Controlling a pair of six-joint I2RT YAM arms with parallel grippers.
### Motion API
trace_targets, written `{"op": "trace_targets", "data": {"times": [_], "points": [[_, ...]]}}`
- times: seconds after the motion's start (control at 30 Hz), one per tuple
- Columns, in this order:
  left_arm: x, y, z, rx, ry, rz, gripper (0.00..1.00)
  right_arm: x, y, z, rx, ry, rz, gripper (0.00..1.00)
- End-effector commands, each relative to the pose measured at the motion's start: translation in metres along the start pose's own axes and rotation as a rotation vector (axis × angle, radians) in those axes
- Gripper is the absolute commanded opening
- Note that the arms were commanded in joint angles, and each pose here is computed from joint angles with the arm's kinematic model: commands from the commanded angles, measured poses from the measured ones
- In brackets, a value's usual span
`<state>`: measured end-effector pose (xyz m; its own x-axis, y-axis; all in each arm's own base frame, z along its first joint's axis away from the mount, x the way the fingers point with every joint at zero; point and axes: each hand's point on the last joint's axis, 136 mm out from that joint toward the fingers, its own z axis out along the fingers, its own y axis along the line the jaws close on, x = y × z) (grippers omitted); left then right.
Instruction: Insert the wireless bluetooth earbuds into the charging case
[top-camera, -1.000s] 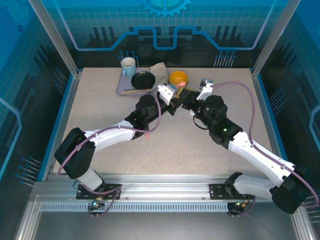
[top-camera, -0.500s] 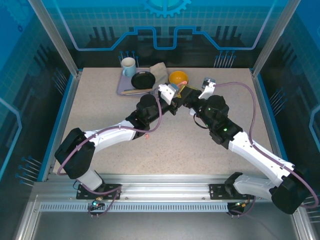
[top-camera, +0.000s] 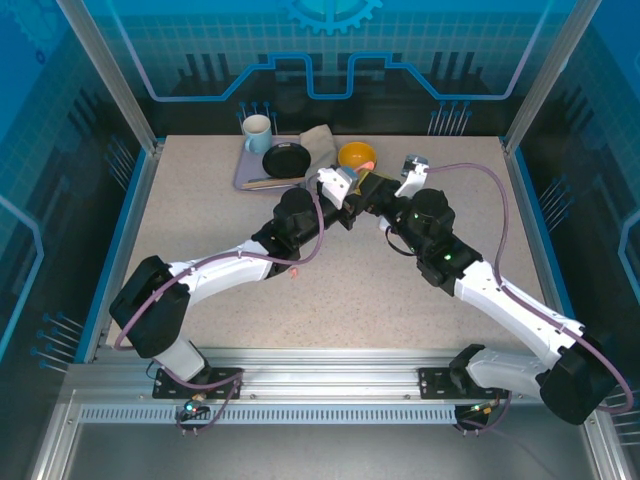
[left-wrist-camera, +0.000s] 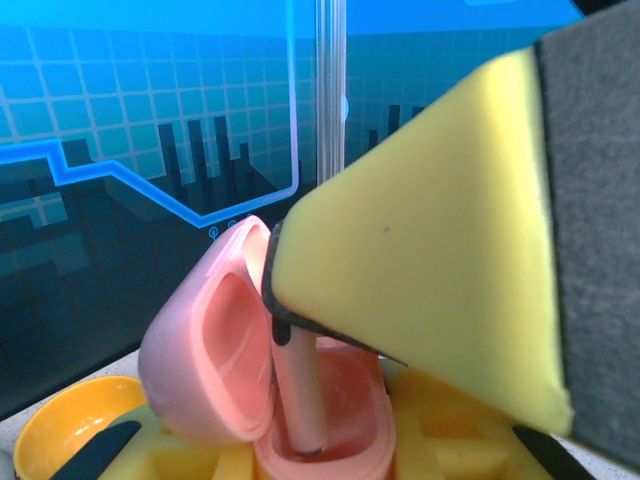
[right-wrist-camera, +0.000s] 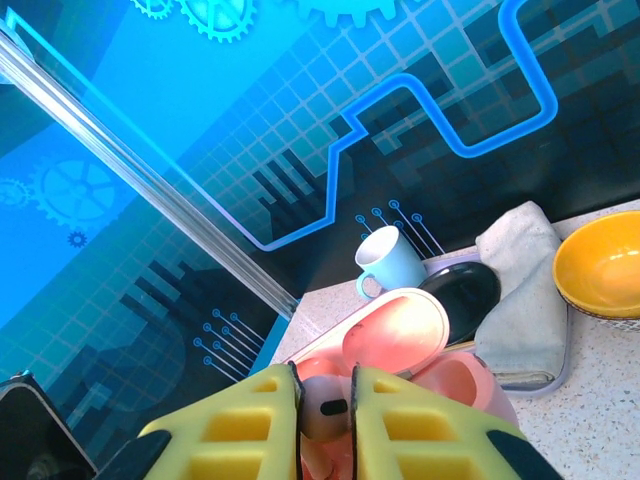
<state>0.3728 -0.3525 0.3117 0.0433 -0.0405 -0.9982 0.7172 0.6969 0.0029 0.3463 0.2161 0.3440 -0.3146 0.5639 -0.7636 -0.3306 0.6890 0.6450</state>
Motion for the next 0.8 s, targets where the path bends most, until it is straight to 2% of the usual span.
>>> {"op": "trace_targets", "data": {"times": [0.0,0.2,0.43,0.67,0.77], "points": [[-0.023,-0.005,0.005,0.009,-0.063,0.03,0.0,0.0,0.0,0.002,-0.014,0.006,-0.011,0.16],[-0.026,-0.005,0.005,0.011,-0.063,0.035,0.0,0.012,0.005,0.007,-0.043,0.063,-0.101,0.14],[-0.027,-0.005,0.005,0.012,-0.064,0.035,0.0,0.026,-0.005,0.009,-0.002,0.105,-0.144,0.15],[-0.026,-0.005,0.004,0.013,-0.055,0.032,0.0,0.019,-0.009,0.008,0.032,0.1,-0.133,0.31],[-0.025,-0.005,0.004,0.013,-0.054,0.029,0.0,0.01,-0.011,0.007,0.049,0.08,-0.116,0.35]]}}
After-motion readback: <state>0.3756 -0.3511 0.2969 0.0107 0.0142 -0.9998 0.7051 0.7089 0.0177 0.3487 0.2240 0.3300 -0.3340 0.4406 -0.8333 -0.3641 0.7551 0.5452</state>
